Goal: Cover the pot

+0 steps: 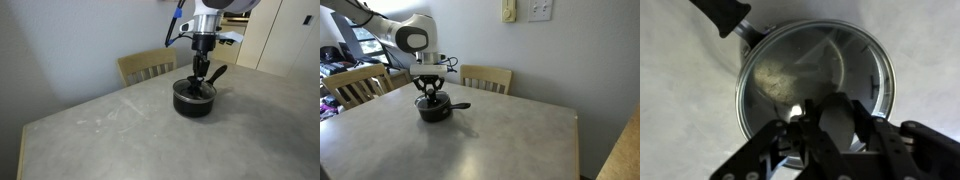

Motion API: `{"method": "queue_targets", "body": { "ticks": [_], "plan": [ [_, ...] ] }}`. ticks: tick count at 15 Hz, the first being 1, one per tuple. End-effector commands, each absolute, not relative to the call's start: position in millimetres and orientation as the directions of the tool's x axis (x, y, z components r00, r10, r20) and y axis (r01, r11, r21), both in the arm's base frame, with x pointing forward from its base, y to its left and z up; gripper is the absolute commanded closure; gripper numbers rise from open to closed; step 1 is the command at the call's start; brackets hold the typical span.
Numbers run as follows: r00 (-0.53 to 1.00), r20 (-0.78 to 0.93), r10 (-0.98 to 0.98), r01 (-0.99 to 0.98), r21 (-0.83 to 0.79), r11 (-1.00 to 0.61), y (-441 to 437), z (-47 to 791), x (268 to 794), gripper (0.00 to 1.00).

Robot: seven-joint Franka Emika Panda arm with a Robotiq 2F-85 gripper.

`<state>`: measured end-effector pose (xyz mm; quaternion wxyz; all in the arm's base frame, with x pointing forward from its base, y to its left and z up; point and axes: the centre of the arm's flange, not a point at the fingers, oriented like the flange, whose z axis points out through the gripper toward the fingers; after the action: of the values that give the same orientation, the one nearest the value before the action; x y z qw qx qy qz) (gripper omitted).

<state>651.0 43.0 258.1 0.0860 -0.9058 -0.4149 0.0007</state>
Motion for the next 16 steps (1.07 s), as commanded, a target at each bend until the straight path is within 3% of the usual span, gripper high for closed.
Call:
{"method": "queue_targets", "body": {
  "ticks": [1, 13, 14, 15, 16],
  "plan": [
    [0.673, 0.079, 0.735, 0.736, -0.174, -0.655, 37.0, 264.9, 643.5, 0.86],
    [0.678, 0.076, 0.732, 0.731, -0.179, -0.658, 32.8, 261.5, 643.5, 0.86],
    [0.676, 0.075, 0.733, 0.732, -0.18, -0.657, 33.5, 261.4, 643.5, 0.75],
    [0.675, 0.074, 0.734, 0.733, -0.18, -0.656, 34.1, 261.2, 643.4, 0.48],
    [0.674, 0.073, 0.735, 0.734, -0.18, -0.655, 34.5, 261.1, 643.3, 0.35]
  ]
}}
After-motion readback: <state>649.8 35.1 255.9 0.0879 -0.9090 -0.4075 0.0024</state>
